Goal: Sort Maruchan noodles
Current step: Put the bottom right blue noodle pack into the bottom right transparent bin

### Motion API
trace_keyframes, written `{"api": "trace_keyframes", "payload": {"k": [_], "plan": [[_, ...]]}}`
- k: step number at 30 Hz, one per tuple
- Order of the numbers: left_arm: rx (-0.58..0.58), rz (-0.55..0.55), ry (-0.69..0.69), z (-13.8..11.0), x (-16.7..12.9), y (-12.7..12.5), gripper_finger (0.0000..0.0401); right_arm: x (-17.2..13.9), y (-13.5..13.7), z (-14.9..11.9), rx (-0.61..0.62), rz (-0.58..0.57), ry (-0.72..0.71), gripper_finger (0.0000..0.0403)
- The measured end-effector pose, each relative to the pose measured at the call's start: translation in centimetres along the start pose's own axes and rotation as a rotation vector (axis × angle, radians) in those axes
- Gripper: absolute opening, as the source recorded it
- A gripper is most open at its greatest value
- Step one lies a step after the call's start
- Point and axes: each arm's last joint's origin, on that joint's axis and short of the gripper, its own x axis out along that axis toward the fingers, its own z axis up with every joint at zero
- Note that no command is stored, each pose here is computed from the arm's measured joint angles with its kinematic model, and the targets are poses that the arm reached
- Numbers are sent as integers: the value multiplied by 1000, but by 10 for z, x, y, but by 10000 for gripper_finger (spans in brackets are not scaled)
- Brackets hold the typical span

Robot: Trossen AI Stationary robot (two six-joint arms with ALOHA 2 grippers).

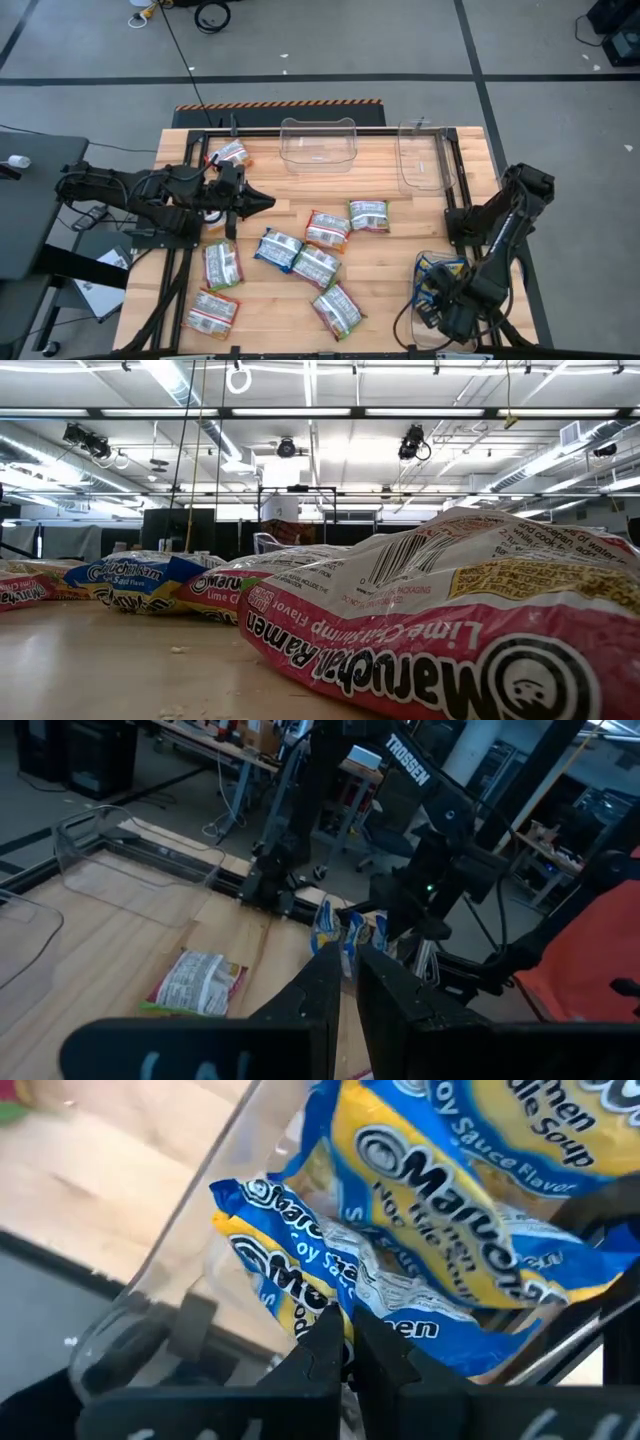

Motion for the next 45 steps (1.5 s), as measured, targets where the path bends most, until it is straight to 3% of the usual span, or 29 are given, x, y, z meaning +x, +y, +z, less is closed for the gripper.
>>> {"api": "trace_keyframes", "payload": {"k": [8, 12, 16, 21, 25, 28, 35, 45], "plan": [[-8, 9, 49, -4, 0, 2, 41, 3, 6, 17, -24, -18, 27, 92], [29, 29, 121, -15, 0, 6, 41, -22, 12, 37, -48, 16, -4, 131], [42, 9, 112, -24, -3, 15, 41, -49, 26, 69, -104, 148, -147, 146], [85, -16, 45, -36, -18, 31, 41, -62, 65, 127, -336, 377, -340, 145], [104, 16, 27, -50, -29, 45, 41, -75, 99, 178, -495, 569, -625, 144], [106, 60, 68, -62, -34, 56, 41, -87, 113, 211, -543, 668, -823, 144], [67, 128, 144, -76, -45, 69, 41, -106, 122, 253, -635, 726, -1116, 144], [118, 126, 155, -76, -45, 69, 41, -111, 116, 268, -563, 732, -1145, 144]]}}
